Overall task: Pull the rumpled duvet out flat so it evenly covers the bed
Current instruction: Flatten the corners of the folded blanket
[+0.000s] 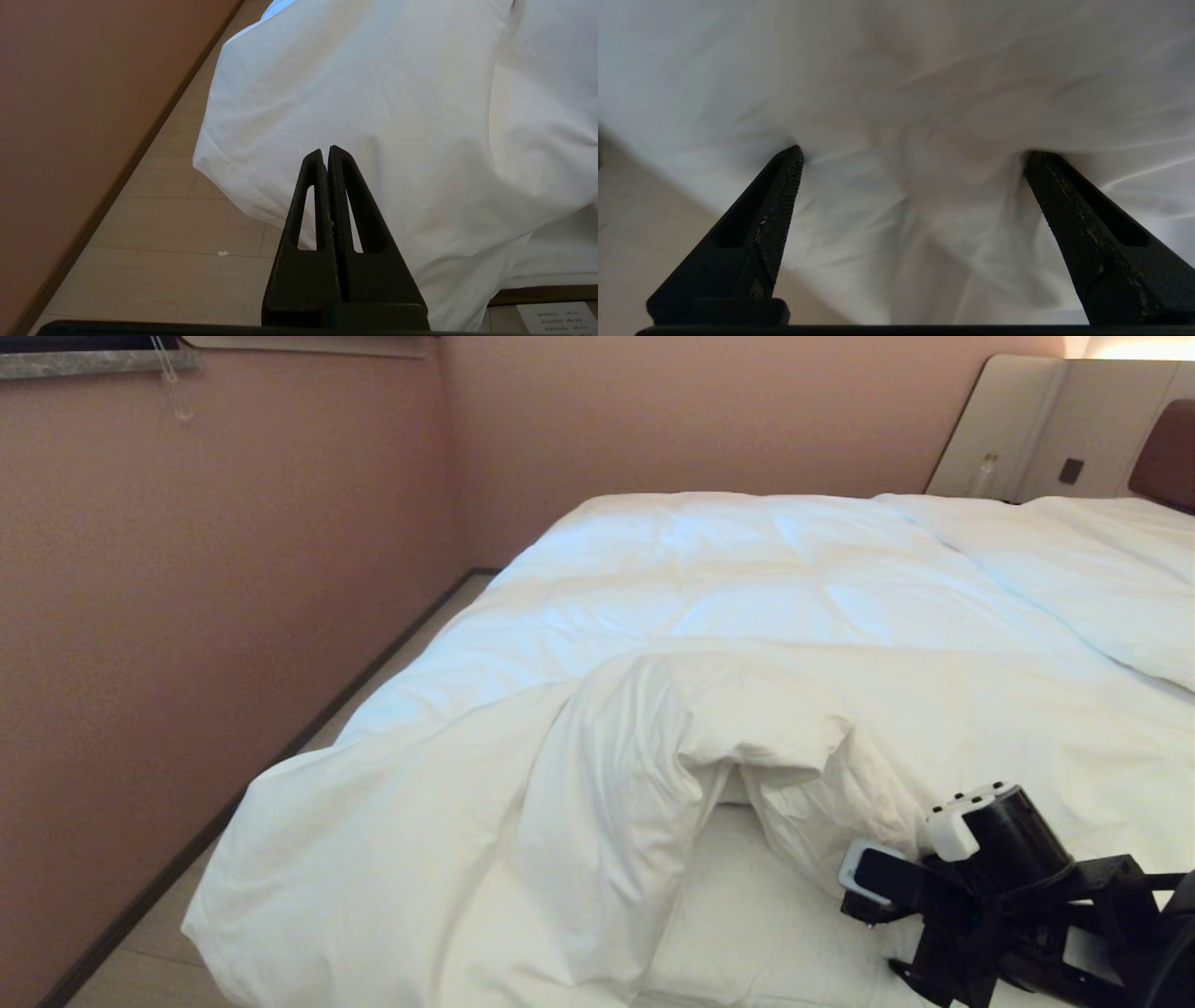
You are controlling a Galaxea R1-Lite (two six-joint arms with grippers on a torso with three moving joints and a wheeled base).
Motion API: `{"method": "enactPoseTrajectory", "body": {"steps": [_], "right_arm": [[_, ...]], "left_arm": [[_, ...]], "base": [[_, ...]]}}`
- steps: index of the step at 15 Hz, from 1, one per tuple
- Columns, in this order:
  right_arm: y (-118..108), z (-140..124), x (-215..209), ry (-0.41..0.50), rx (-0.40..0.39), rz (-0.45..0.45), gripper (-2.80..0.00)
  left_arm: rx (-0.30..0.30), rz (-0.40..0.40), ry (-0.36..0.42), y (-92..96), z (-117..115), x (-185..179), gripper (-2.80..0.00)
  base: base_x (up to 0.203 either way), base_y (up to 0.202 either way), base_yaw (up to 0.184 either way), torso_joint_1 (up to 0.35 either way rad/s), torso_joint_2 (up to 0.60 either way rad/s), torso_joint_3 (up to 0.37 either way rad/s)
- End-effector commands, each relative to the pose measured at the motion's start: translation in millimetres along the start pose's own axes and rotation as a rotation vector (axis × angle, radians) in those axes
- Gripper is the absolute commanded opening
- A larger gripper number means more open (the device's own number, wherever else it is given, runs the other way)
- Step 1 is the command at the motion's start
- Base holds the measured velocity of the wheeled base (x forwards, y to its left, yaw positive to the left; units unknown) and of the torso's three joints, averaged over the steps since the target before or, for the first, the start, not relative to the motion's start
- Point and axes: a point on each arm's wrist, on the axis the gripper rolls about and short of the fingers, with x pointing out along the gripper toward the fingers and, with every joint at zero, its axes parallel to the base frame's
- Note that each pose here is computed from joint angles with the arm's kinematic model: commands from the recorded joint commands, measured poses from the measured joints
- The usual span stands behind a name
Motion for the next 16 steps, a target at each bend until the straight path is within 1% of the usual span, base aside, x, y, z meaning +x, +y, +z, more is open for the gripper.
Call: {"method": "enactPoseTrajectory", "body": {"steps": [1,2,5,6,8,11,16], "right_arm": [[-11,9,-7,-0.045,0.059,-0.192,0.00],[-13,8,-15,-0.049,0.062,-0.228,0.00],[-22,6,-35,-0.089,0.088,-0.300,0.00],[-24,5,-38,-0.085,0.085,-0.313,0.00],[-17,0,-31,-0.048,0.058,-0.292,0.00],[-9,-4,-22,-0.016,0.041,-0.258,0.00],[-5,-7,-22,-0.008,0.029,-0.244,0.00]], "left_arm": [[0.000,0.000,0.000,0.0,0,0,-2.80],[0.000,0.000,0.000,0.0,0,0,-2.80],[0.000,0.000,0.000,0.0,0,0,-2.80],[0.000,0.000,0.000,0.0,0,0,-2.80],[0.000,0.000,0.000,0.0,0,0,-2.80],[0.000,0.000,0.000,0.0,0,0,-2.80],[0.000,0.000,0.000,0.0,0,0,-2.80]], "base": [[0.000,0.000,0.000,0.000,0.00,0.000],[0.000,0.000,0.000,0.000,0.00,0.000],[0.000,0.000,0.000,0.000,0.00,0.000],[0.000,0.000,0.000,0.000,0.00,0.000],[0.000,0.000,0.000,0.000,0.00,0.000],[0.000,0.000,0.000,0.000,0.00,0.000],[0.000,0.000,0.000,0.000,0.00,0.000]]}}
